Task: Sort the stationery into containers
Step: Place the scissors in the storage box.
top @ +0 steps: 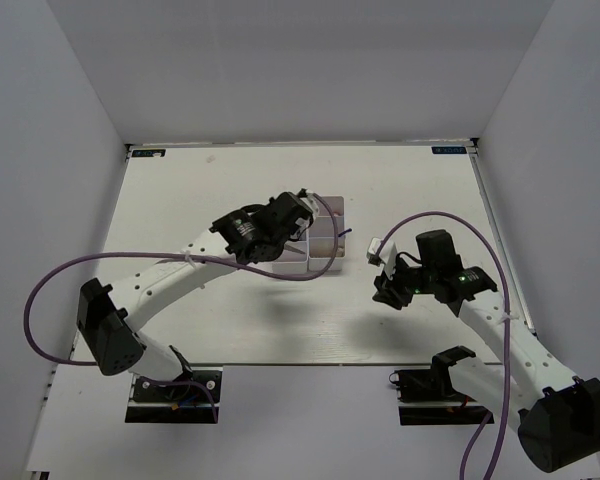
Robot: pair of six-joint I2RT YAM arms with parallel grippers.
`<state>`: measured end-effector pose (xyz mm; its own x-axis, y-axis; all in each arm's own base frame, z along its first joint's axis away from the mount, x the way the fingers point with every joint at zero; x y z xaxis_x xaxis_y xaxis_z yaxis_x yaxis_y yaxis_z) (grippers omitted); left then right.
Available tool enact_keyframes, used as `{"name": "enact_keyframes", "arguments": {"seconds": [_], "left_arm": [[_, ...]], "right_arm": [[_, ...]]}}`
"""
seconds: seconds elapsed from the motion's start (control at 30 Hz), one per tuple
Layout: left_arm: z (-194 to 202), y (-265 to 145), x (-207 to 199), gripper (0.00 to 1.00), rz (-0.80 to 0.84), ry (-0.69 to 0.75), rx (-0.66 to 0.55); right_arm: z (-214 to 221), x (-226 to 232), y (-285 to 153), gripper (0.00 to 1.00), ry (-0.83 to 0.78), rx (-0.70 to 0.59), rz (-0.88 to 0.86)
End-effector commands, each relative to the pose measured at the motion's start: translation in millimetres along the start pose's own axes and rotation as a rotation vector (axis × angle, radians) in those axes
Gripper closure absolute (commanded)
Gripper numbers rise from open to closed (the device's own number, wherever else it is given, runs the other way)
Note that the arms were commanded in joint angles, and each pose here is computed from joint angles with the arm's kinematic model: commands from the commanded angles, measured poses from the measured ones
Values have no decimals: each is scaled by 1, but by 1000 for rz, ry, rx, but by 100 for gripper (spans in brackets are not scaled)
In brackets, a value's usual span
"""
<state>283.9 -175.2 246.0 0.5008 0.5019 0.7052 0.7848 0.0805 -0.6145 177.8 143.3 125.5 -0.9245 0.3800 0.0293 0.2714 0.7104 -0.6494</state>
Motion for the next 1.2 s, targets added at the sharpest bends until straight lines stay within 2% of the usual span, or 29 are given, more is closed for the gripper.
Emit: {"name": "enact_keyframes", "arguments": {"seconds": [0.0, 0.23, 0.73, 0.87, 0.9, 0.97, 1.07, 1.17], "left_arm": [[-24, -9, 31, 100, -163, 90, -77], [-36, 15, 9, 100, -168, 200, -50], [-39, 43, -21, 100, -144, 273, 10], [-36, 42, -27, 89, -135, 270, 10], [-35, 43, -29, 77, -134, 273, 15], [-36, 42, -31, 71, -132, 260, 7], [-34, 41, -35, 64, -126, 270, 15], [-33, 42, -41, 60, -120, 273, 18]], "right_arm": [[-3, -3, -1, 56, -6, -14, 19], [-1, -6, -2, 54, 2, -11, 45], [-3, -10, -6, 53, -5, -28, 76], [-3, -11, -6, 52, -5, -30, 83], [-3, -12, -6, 52, -5, -30, 83], [-3, -11, -6, 50, -4, -29, 79], [-3, -12, -7, 50, -2, -31, 85], [-2, -12, -8, 50, 3, -30, 89]]}}
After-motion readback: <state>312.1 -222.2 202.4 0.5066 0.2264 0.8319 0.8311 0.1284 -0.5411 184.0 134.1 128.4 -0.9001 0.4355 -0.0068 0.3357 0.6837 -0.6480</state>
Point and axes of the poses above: each gripper's point midway between its finger pads, its own y axis out along the fingers, its own x axis along the line the jaws close on, z = x × y, the point moved 2 cm from there along -y, back along the fingers, and after that the axes turned 3 degrees about y, right-handed, at the moved point
